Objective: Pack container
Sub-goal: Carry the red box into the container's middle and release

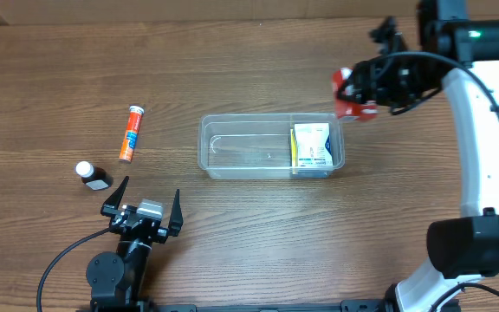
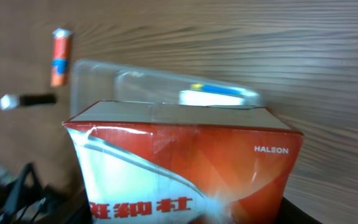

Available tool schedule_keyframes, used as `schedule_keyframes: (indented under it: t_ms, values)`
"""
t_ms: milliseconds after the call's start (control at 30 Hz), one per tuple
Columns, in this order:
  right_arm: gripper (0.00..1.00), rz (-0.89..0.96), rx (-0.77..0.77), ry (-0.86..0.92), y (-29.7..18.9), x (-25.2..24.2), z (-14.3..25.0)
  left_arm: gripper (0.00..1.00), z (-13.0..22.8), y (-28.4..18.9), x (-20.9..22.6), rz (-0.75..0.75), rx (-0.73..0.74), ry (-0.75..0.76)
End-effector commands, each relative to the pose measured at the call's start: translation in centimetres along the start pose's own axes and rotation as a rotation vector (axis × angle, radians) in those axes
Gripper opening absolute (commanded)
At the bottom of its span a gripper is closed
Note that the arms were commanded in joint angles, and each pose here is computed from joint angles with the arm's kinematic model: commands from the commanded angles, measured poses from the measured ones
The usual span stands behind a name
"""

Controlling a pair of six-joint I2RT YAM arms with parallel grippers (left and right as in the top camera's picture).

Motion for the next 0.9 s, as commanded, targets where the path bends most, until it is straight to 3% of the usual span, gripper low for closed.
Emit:
schedule_keyframes:
  t_ms: [0,300,567,867]
  values:
    - [0.63,-0.105,0.048,-0.112,1.4,6.0,1.7,1.00,0.0,0.0,0.0,-0.003,-0.004,-0.006]
    - [0.64,0.236,0.031,-0.048,8.4,8.8,4.6,1.00,0.0,0.0,0.0,-0.003,-0.004,-0.006]
    - [0.64,0.312,0.046,0.030,14.5,6.1,6.5,1.00,0.0,0.0,0.0,-0.003,-0.004,-0.006]
    - [0.64,0.280,-0.003,0.053,17.9,4.8,6.4,1.00,0.0,0.0,0.0,-0.003,-0.004,-0.007]
Point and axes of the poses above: each gripper's point midway between its finger pads, its own y axis out along the fingers, its own x axis along the line the jaws close on, z = x × y, the point moved 4 cm from there along -y, back along the fingers, and after that the axes turned 9 degrees about y, right-handed, at the moved point
